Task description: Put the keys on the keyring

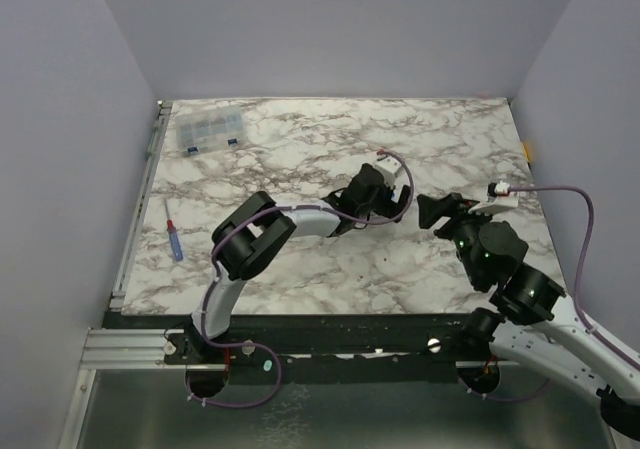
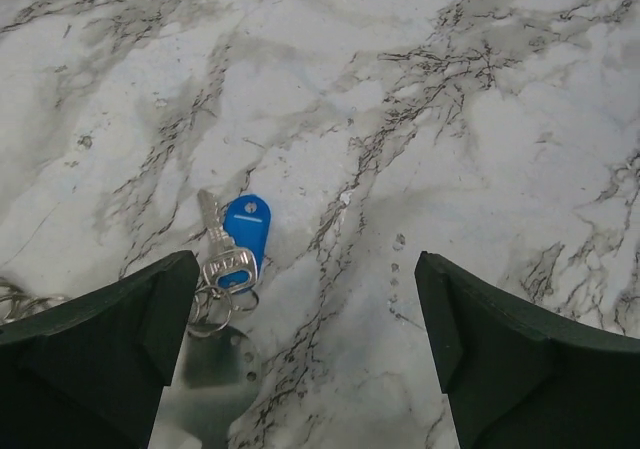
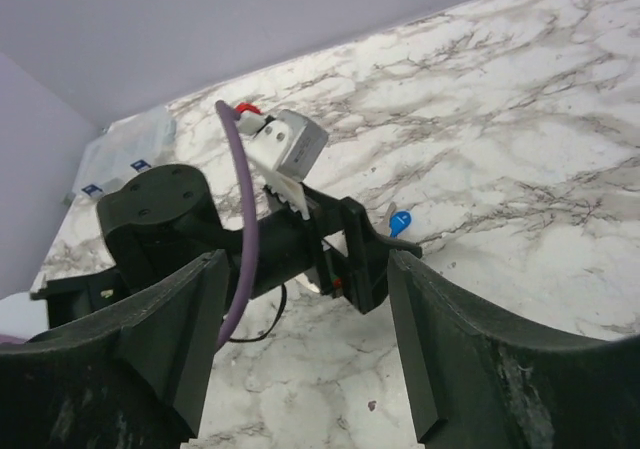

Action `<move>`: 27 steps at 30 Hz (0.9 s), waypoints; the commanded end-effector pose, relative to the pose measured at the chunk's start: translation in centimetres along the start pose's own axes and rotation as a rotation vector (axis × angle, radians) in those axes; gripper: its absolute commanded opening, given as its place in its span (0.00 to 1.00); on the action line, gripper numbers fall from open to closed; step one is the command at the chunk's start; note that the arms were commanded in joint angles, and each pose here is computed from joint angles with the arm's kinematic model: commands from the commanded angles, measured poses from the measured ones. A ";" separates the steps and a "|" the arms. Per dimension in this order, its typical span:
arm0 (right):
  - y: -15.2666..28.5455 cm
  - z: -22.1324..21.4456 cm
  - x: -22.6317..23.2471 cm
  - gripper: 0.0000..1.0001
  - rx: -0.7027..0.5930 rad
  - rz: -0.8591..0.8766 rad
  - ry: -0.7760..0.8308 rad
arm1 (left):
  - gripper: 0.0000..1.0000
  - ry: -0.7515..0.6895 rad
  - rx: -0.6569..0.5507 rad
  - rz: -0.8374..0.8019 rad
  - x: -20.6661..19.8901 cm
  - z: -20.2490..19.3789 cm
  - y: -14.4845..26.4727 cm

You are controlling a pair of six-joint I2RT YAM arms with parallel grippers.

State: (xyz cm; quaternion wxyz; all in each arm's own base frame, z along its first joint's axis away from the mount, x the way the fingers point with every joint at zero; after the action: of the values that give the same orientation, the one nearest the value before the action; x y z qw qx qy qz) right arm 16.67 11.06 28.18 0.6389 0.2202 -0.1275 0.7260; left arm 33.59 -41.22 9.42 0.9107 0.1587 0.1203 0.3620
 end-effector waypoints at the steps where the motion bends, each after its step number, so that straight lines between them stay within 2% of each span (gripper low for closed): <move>1: 0.1 2.2 -0.4 0.77 -0.088 -0.073 0.000 | 0.99 -0.019 -0.134 0.069 1.3 5.5 4.0; 3: 0.0 2.7 -0.3 0.85 -0.112 -0.084 0.009 | 0.99 -0.026 -0.158 0.126 2.2 6.4 5.6; 5: -0.2 3.1 -0.1 0.98 -0.133 -0.087 0.021 | 0.99 -0.031 -0.179 0.186 3.1 7.3 7.4; 6: -0.3 3.3 0.0 1.00 -0.141 -0.085 0.025 | 0.99 -0.027 -0.193 0.216 3.4 7.8 8.4; 9: -0.7 3.6 0.4 1.00 -0.164 -0.074 0.046 | 0.99 0.011 -0.213 0.338 4.5 8.9 11.1; 13: -1.3 4.0 1.2 1.00 -0.205 -0.035 0.080 | 0.99 0.033 -0.148 0.529 6.1 10.5 15.1; 19: -2.2 4.8 2.4 1.00 -0.255 -0.017 0.088 | 0.99 -0.015 -0.100 0.715 8.1 12.1 22.7; 23: -2.7 4.6 3.5 1.00 -0.228 0.041 0.109 | 0.99 -0.067 -0.073 0.834 11.3 11.8 27.7; 27: -3.0 3.7 3.8 1.00 -0.202 0.085 0.115 | 0.99 -0.089 -0.074 1.003 14.2 9.6 31.0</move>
State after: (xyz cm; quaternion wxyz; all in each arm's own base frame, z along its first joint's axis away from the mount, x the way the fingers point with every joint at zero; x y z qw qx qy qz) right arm 19.86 12.56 31.80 0.6579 0.1119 -0.1514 0.7292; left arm 28.69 -17.13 31.08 0.7152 0.1078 0.0151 0.6904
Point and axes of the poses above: each gripper's point midway between its finger pads, its own y axis back along the fingers, its own x axis along the line the jaws close on, z = x × y, the point moved 7 cm from there along y, back along the fingers, and after that the axes turned 5 degrees about -y, right-handed, at the moved point
